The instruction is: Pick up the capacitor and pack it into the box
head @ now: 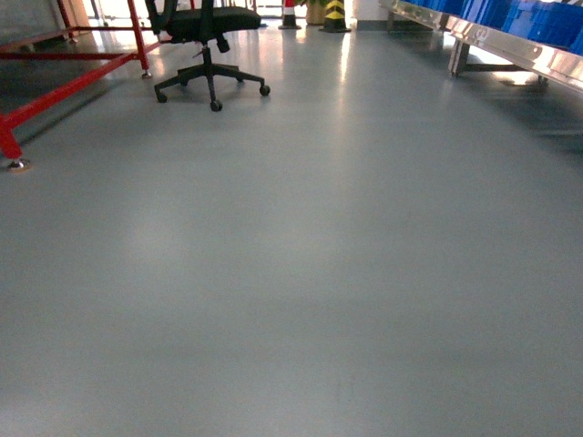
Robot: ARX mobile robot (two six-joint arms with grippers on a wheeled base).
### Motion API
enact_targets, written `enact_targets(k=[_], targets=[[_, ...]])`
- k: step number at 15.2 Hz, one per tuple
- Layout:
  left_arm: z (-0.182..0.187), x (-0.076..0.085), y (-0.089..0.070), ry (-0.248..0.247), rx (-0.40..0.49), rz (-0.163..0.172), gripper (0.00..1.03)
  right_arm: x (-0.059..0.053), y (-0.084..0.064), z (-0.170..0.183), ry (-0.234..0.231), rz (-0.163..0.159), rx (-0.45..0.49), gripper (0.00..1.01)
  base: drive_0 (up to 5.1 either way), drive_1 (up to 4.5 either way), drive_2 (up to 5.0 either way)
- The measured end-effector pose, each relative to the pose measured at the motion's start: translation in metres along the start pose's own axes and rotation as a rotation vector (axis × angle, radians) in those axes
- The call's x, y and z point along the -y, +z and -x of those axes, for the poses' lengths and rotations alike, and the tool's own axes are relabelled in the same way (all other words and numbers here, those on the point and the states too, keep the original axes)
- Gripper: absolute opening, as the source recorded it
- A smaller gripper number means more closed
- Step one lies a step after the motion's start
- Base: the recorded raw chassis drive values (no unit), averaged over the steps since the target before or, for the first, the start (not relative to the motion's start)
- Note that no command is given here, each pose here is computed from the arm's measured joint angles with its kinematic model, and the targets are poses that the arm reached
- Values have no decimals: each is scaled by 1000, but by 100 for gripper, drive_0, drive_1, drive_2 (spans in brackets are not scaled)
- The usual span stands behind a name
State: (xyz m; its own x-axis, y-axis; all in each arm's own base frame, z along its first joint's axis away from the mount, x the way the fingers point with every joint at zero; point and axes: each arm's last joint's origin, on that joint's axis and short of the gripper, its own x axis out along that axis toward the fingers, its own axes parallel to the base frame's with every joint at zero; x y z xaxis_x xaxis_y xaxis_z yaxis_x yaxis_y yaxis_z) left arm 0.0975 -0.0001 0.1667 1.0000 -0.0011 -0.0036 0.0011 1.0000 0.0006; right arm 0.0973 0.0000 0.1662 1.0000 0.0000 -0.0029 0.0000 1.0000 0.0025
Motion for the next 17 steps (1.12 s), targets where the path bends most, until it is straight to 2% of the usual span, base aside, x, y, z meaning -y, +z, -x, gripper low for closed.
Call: enact_targets(k=[17], targets=[[0, 0, 0, 1, 0, 0, 43, 0, 1, 0, 0, 0, 7, 98, -499, 246, 246]])
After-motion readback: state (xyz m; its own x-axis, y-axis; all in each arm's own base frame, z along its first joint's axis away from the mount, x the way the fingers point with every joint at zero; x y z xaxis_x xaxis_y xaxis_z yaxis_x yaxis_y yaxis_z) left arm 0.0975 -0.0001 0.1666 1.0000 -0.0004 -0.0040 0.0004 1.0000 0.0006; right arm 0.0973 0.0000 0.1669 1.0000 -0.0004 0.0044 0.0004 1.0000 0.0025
